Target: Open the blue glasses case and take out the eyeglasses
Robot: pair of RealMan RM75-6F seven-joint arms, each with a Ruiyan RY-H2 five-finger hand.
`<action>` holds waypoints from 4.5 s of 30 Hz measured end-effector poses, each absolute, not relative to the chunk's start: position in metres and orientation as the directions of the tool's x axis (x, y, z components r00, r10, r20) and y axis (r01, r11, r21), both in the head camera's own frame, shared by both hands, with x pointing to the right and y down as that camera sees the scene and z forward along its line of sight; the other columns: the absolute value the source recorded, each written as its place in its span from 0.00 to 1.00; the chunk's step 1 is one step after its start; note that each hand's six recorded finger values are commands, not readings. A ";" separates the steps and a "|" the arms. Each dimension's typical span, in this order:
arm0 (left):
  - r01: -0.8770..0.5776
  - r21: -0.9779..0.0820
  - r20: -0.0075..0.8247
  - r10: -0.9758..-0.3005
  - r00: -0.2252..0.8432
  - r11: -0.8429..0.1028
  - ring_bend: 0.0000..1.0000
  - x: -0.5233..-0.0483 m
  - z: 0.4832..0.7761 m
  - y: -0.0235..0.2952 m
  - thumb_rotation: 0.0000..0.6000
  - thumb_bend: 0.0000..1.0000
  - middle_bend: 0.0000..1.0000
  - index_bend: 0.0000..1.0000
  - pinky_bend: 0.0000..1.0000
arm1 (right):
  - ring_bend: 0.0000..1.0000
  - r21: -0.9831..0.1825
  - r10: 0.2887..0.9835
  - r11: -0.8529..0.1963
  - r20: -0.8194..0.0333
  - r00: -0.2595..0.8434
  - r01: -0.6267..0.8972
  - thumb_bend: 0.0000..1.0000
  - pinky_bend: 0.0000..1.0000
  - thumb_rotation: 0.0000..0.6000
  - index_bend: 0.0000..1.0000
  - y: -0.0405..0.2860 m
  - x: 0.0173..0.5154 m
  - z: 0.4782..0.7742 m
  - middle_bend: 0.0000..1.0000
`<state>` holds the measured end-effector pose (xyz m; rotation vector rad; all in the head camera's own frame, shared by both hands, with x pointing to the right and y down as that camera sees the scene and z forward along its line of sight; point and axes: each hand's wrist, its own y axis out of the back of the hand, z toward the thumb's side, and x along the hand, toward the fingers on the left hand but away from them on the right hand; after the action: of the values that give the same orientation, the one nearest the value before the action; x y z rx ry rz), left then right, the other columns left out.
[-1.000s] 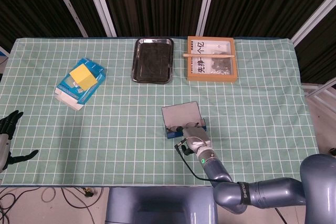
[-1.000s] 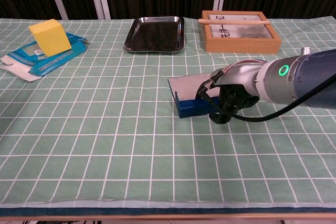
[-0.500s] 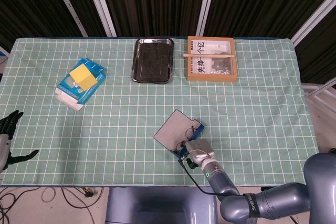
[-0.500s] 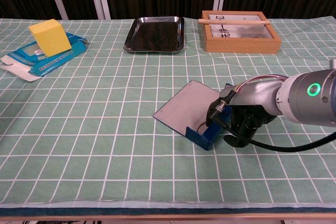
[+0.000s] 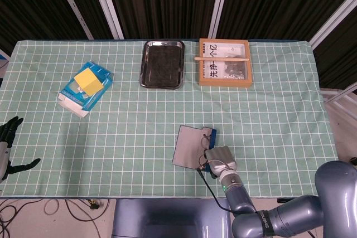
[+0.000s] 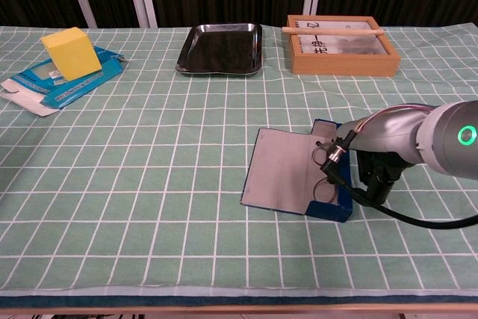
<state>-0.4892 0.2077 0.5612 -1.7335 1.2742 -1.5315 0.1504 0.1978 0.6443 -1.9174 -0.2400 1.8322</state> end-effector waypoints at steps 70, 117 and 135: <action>-0.332 -0.848 0.461 -0.884 -0.080 -0.412 0.00 -0.492 0.554 0.206 1.00 0.01 0.00 0.00 0.00 | 0.95 -0.396 0.480 -0.867 -0.827 -0.292 -0.302 0.53 1.00 1.00 0.30 0.153 0.235 0.662 0.89; -0.331 -0.850 0.459 -0.885 -0.082 -0.410 0.00 -0.493 0.554 0.205 1.00 0.01 0.00 0.00 0.00 | 0.95 -0.405 0.460 -0.887 -0.824 -0.331 -0.223 0.53 1.00 1.00 0.18 0.146 0.245 0.674 0.89; -0.331 -0.850 0.458 -0.885 -0.079 -0.411 0.00 -0.492 0.554 0.206 1.00 0.01 0.00 0.00 0.00 | 0.95 -0.512 0.576 -0.813 -0.778 -0.252 -0.276 0.45 1.00 1.00 0.22 0.136 0.225 0.645 0.89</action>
<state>-0.4920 0.2057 0.5536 -1.7180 1.3118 -1.5088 0.2254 0.1361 0.6451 -1.4717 -0.3685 2.0966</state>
